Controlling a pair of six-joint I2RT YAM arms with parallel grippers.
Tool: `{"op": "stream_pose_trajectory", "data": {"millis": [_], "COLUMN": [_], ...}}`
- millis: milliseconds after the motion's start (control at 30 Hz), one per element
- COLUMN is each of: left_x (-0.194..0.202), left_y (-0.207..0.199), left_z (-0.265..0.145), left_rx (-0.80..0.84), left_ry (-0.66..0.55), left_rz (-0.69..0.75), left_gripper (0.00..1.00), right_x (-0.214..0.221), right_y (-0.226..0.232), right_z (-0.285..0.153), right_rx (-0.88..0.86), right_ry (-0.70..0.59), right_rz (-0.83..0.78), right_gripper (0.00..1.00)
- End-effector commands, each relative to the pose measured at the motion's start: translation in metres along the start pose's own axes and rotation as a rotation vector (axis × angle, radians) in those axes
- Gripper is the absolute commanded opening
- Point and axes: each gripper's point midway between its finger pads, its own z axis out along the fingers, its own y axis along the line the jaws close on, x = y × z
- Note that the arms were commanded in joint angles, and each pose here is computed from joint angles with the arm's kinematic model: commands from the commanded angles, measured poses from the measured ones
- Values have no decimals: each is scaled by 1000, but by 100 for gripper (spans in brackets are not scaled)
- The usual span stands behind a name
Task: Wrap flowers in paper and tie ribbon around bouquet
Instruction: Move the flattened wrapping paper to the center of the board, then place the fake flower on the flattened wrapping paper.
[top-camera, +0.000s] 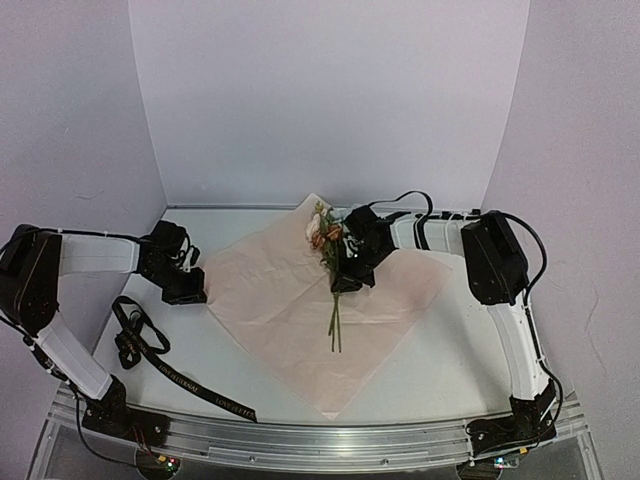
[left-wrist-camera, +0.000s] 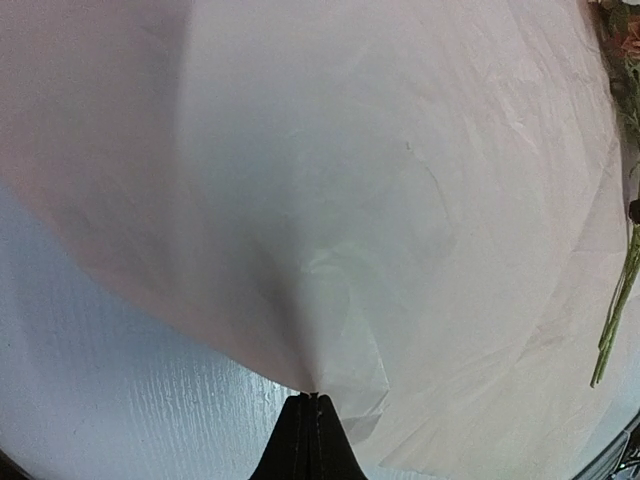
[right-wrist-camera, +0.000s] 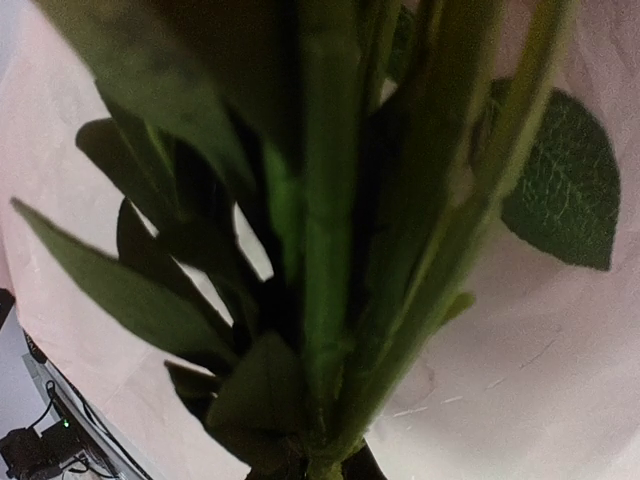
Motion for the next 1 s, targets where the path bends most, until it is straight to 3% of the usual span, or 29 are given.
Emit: {"op": "stream_pose_trajectory", "data": {"millis": [0,267,567,833,967], "left_x": [-4,-7,16,2,-4], "left_y": [-6,-10,0,-12,-34], "left_z": [-1,-5,-6,-41,-55], "left_rx": [16,18,-13,-23,-18], "left_ry": [37,59,117,-31,-104], "left_rz": [16,-4,-76,-155,-148], "left_gripper": [0,0,2,45,49], "right_x": [6,60,90,90,83], "right_y": [-25,-63,-60,-39,-22], "right_z": [-6,-6,-21,-31,-42], "right_rx": [159,318,383,338,302], "right_ry": [-37,14,17,21,-7], "right_rz": [38,159,161,146,121], "right_gripper": [0,0,0,0,0]}}
